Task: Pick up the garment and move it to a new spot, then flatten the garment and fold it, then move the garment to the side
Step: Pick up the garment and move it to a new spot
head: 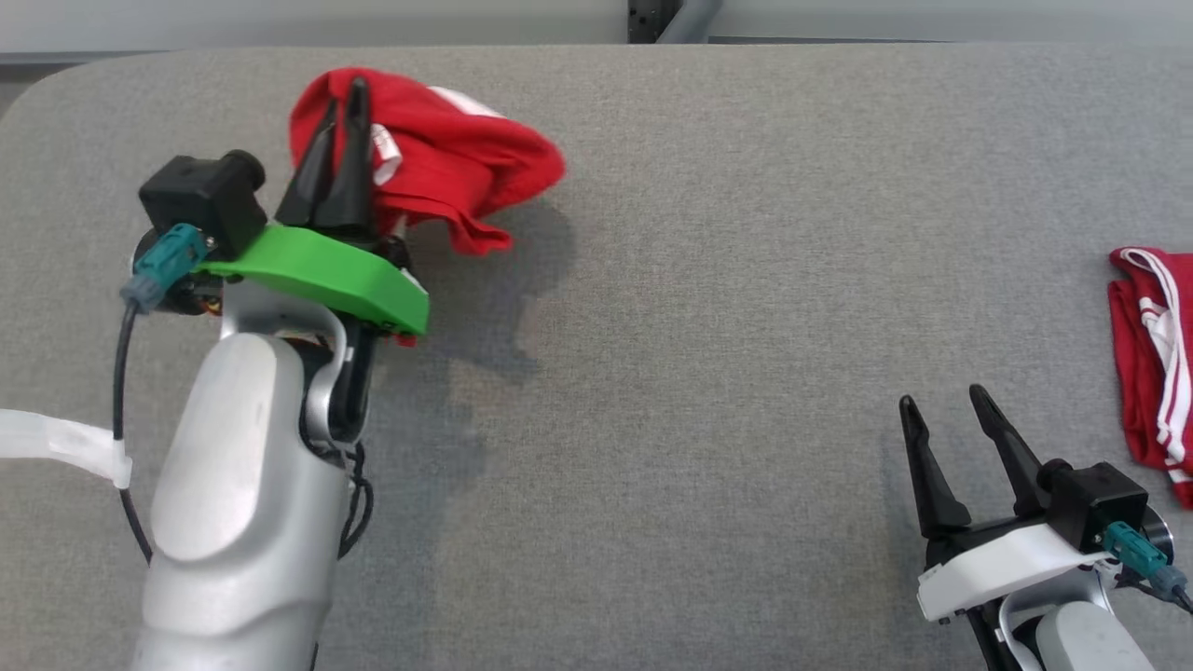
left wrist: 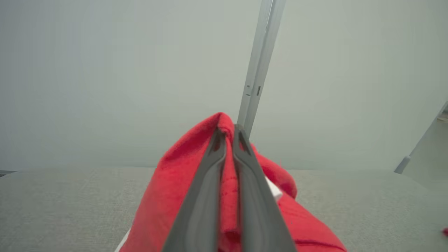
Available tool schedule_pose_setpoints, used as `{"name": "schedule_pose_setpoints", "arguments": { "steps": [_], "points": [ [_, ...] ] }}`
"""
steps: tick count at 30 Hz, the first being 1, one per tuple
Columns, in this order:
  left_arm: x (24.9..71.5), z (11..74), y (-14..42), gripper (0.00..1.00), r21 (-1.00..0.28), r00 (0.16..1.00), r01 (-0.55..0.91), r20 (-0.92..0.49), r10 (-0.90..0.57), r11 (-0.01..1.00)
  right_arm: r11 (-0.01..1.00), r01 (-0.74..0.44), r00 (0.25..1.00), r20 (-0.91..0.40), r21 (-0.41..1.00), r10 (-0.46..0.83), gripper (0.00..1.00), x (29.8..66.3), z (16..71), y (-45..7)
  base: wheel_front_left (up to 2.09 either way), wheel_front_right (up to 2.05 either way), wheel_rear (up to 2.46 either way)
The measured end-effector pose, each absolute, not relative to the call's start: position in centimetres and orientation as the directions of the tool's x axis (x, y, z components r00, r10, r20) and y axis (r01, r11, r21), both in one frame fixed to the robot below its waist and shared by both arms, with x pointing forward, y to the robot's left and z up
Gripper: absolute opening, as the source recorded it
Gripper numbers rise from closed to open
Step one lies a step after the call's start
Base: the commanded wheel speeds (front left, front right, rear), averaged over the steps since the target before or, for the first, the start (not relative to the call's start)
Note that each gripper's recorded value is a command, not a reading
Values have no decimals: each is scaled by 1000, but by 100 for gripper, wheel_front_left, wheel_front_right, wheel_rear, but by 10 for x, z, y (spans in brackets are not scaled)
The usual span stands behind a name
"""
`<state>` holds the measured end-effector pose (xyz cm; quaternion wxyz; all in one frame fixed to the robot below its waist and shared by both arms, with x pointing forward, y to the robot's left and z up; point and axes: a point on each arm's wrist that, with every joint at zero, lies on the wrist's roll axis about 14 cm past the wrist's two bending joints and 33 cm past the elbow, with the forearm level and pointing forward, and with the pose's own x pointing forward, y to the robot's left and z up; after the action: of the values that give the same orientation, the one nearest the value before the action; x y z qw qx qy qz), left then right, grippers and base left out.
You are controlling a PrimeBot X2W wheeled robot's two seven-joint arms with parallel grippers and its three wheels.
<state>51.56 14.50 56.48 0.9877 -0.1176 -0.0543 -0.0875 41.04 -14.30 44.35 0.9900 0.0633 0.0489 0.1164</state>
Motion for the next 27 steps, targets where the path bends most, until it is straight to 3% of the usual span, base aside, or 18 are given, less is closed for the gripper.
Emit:
{"name": "schedule_pose_setpoints", "arguments": {
  "steps": [9,15,22,25,27],
  "points": [
    [459,641,31,0,-309,840,538,273,-468,785,976,-154,984,-60,156,165,100,394,454,-158,0,0,0],
    [406,658,-43,0,-496,694,701,304,-653,513,982,-101,993,-50,159,110,100,386,460,-173,0,0,0],
    [370,623,-98,0,-632,535,717,228,-814,294,988,-31,998,-53,153,40,100,376,461,-195,0,0,0],
    [373,591,-105,0,-687,518,667,152,-842,287,989,-7,998,-56,150,16,100,373,460,-202,0,0,0],
    [381,559,-101,0,-702,529,627,66,-846,337,989,6,998,-59,148,2,100,370,460,-206,0,0,0]
  ]
}}
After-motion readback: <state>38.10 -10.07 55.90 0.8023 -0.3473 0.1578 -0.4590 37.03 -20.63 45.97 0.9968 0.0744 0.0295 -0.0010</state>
